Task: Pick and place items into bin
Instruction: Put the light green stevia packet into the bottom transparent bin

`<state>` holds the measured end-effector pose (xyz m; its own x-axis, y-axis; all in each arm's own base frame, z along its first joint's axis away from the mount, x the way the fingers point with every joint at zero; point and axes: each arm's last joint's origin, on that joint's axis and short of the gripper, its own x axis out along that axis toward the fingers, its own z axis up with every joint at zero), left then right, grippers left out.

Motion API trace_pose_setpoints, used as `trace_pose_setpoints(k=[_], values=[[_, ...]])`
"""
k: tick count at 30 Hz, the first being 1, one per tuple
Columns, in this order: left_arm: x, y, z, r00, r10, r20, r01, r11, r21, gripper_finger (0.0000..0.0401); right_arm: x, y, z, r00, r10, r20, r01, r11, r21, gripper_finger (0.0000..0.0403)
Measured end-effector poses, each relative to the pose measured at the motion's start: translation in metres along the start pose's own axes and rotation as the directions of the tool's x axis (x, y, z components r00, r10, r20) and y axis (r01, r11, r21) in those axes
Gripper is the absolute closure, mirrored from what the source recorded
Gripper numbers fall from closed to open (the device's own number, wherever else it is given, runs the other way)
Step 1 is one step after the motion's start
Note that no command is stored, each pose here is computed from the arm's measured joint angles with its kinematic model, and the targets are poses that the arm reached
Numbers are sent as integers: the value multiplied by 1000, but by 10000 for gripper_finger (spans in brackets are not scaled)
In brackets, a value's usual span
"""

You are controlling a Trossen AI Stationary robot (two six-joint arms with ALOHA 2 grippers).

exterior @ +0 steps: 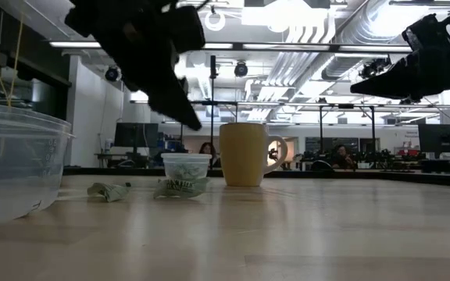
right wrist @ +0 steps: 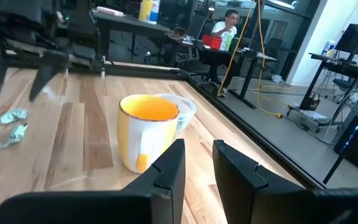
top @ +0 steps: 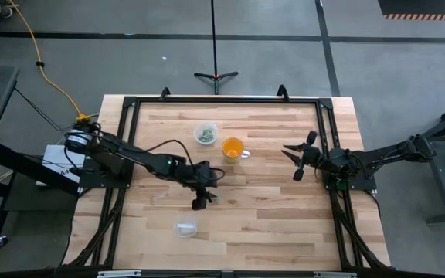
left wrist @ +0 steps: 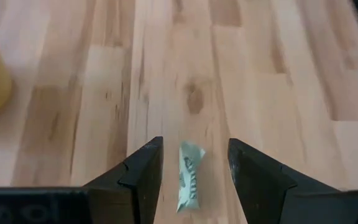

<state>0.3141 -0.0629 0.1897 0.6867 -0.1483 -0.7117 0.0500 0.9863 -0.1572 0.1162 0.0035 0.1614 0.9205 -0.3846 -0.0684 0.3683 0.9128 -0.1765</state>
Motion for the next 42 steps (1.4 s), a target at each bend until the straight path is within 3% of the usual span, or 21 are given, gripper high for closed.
trace_pose_setpoints(k=[13,26,29,38,42], values=[[44,4,-23,993,-16,-116,2,993,-115,191,0,1,-4,999,14,-35,-15,1000,-25,329],[61,-3,-36,987,35,-158,-47,996,-73,197,0,1,-6,998,13,-54,-15,999,-35,329],[61,-2,-37,986,42,-160,-54,996,-68,228,0,1,-6,998,12,-54,-14,999,-36,329],[58,-2,-35,988,44,-149,-40,999,27,376,0,1,-6,998,15,-54,-17,999,-34,329],[47,-5,-27,994,20,-108,-11,997,76,377,0,1,-6,998,15,-53,-17,999,-34,329]])
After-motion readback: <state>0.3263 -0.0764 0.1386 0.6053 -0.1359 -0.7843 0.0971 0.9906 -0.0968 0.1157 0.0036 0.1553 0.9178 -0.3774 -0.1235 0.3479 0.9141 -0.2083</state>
